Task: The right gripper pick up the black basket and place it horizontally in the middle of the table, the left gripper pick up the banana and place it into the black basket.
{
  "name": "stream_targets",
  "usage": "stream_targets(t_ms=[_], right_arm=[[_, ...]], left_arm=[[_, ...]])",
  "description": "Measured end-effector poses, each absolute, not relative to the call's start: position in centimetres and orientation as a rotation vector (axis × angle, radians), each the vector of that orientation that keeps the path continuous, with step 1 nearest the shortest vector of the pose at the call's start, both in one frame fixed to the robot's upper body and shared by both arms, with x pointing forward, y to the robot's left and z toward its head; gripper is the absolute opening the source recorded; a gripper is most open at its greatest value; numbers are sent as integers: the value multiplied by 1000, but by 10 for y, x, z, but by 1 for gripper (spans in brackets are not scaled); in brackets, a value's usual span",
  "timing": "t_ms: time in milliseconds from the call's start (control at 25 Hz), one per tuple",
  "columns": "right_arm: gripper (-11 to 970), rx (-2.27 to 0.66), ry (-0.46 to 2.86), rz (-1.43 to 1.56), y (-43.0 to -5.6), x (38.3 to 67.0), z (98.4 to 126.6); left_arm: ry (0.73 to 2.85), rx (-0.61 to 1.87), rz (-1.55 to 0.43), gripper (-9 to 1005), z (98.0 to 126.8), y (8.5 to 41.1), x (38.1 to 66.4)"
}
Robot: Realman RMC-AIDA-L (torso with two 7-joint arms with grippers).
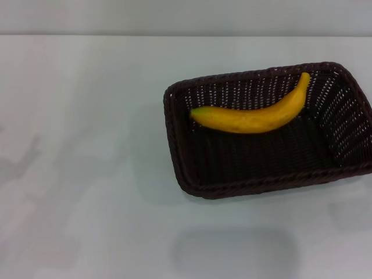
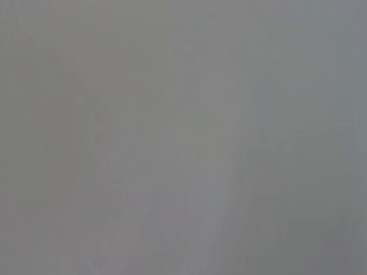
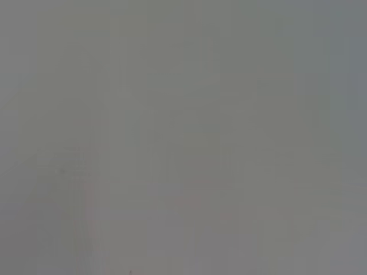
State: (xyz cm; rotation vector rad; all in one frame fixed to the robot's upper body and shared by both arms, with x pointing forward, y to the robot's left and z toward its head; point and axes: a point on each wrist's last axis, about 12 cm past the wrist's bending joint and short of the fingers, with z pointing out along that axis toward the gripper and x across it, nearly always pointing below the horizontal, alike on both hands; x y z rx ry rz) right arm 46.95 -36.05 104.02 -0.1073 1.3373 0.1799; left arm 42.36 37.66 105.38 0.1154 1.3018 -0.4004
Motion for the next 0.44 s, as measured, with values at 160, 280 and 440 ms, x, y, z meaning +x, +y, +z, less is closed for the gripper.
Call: stream_targets(t_ms=[160, 280, 440], right_arm=[[867, -102, 1343, 174, -361, 469, 1039], [867, -87, 1358, 173, -361, 469, 1037], [867, -79, 1372, 165, -363, 469, 1035]], left_arm=[[1276, 24, -264, 900, 1040, 372, 414], [1265, -7, -212, 900, 1038, 370, 415], [1256, -14, -193, 900, 1037, 366, 420]])
